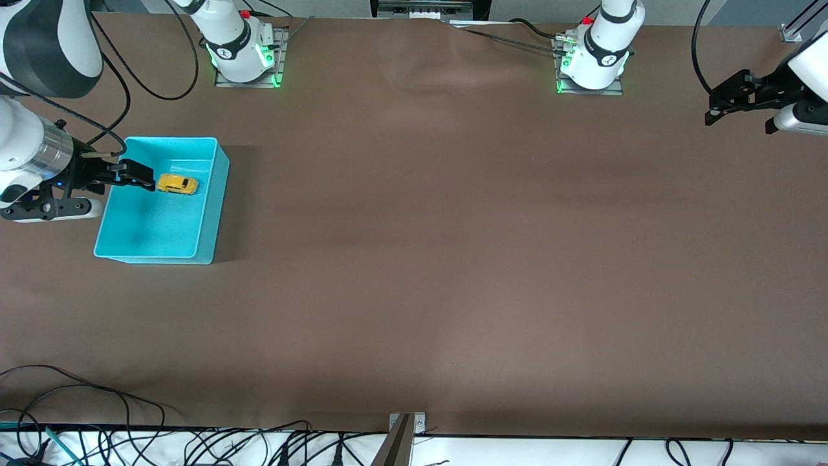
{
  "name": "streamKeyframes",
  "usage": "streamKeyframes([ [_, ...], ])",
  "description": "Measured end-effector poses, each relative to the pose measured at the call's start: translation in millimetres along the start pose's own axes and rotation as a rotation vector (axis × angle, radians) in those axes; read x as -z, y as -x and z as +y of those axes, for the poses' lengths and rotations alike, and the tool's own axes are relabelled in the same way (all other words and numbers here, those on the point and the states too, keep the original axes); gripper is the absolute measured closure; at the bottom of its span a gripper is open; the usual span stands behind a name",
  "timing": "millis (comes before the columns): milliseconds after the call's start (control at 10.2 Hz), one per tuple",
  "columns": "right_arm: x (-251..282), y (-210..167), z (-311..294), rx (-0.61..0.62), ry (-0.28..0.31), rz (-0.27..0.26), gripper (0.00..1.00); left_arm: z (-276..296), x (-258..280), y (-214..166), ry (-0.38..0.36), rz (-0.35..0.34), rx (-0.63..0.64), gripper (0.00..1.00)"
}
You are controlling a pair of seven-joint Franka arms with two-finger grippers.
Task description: Wind up and store yellow beetle car
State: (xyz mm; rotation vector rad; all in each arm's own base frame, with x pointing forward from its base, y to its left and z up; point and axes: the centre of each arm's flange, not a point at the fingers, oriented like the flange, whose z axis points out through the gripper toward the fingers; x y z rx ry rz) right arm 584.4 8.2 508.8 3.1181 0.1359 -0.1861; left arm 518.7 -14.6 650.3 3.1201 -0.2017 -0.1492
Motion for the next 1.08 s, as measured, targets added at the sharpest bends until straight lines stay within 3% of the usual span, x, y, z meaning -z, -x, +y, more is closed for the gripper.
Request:
streamKeyframes([
  [1080, 0.4, -5.8, 3.9, -0.006, 0.0, 0.01, 0.0, 0.2, -0.1, 0.1, 0.0, -0.001, 0.0, 0.0],
])
